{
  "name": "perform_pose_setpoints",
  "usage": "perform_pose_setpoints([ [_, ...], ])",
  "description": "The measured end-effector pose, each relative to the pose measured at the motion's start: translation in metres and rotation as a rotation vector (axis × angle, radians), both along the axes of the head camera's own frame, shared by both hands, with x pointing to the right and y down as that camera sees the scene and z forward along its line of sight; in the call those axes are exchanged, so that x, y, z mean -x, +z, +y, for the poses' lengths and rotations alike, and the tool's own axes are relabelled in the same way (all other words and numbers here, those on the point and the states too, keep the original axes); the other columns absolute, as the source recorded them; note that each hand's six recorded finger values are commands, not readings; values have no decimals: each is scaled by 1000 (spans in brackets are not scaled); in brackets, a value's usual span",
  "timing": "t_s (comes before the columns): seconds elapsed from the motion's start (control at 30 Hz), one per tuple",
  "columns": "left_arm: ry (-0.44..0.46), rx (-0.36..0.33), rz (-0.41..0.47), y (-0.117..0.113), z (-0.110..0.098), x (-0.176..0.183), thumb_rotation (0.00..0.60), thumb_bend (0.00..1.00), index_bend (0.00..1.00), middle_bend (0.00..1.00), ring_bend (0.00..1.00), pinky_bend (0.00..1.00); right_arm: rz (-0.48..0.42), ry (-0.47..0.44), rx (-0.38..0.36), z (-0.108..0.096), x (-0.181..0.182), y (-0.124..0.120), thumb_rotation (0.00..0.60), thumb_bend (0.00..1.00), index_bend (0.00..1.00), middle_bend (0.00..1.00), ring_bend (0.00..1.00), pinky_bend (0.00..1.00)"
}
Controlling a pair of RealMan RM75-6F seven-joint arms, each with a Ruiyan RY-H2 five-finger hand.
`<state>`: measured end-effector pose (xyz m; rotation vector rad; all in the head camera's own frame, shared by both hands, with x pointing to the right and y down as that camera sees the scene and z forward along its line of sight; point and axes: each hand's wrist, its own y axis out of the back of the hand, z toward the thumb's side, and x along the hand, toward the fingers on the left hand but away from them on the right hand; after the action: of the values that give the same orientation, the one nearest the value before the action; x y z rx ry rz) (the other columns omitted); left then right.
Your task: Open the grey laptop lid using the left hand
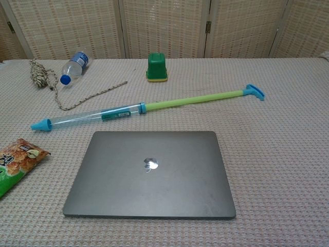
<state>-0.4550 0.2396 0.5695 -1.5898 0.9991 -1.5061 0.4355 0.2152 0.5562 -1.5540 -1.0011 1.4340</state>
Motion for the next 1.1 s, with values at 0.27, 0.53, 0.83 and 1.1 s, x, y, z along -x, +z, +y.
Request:
perform_pose_setpoints([
  [0.27,7,-17,13,-1,-1,-4,600,168,12,55,49,0,-1,-15,7,1,1,2,600,402,0,0,83,0],
  [0.53,8,-23,30,-4,1,-4,600,170,31,61,55,0,-22,-48,8,3,6,1,600,401,0,0,94,0],
  [0.83,16,-26,64,-9,2,-4,600,177,67,67,60,0,-72,-187,43,4,37,8,600,401,0,0,106,5],
  [1.1,32,-23,83,-10,4,-7,600,179,93,86,70,0,-108,-313,95,3,69,19,600,401,0,0,108,9],
])
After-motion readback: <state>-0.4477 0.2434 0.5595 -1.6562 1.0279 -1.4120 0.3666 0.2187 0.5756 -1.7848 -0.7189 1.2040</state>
